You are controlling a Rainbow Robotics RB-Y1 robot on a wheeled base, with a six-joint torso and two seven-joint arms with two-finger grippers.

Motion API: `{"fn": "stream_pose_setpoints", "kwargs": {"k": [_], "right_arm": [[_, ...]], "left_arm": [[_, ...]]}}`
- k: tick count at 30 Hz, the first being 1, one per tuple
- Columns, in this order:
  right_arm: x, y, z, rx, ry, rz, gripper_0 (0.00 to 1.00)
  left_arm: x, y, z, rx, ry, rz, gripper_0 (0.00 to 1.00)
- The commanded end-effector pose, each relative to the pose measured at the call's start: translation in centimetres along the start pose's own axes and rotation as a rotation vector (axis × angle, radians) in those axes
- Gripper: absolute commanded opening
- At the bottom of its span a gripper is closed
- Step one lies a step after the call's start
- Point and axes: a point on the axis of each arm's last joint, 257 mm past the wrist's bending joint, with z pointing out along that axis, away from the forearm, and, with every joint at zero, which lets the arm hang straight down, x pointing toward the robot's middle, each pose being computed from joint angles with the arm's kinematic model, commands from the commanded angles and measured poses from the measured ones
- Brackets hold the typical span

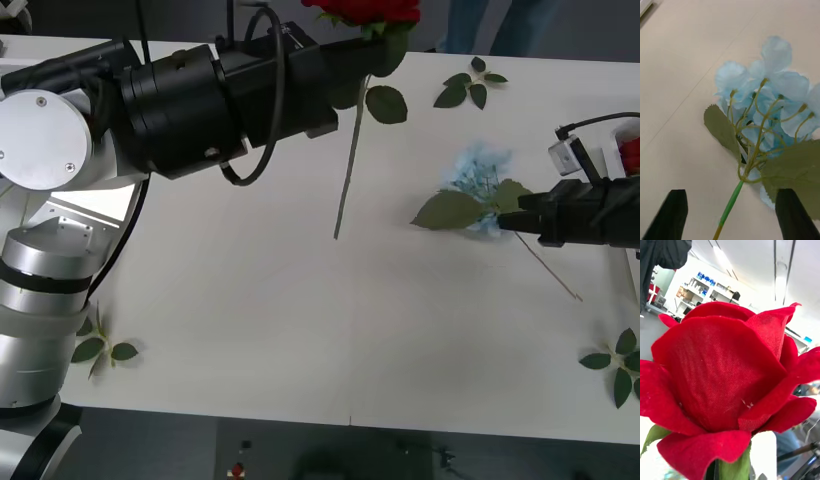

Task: Put the red flowers into the right box and the blue flowers into the left box

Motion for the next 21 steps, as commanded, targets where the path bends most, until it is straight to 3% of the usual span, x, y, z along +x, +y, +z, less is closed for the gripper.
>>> {"fn": "stream_pose_setpoints", "kwargs": {"k": [1,7,21], "right_arm": [[-3.7,0.4,-0.9,-0.011,-0.059,0.003,1.00],[-6.9,4.5,-1.3,-0.168,-0.160,0.140,1.00],[-10.8,13.1,-3.9,-0.480,-0.252,0.148,1.00]], "left_arm": [[-0.6,-0.7,0.5,0.012,0.007,0.124,0.00],[-0.7,-0.5,1.1,-0.001,0.002,0.154,0.00],[-2.3,0.2,3.1,0.024,-0.165,-0.055,0.00]]}}
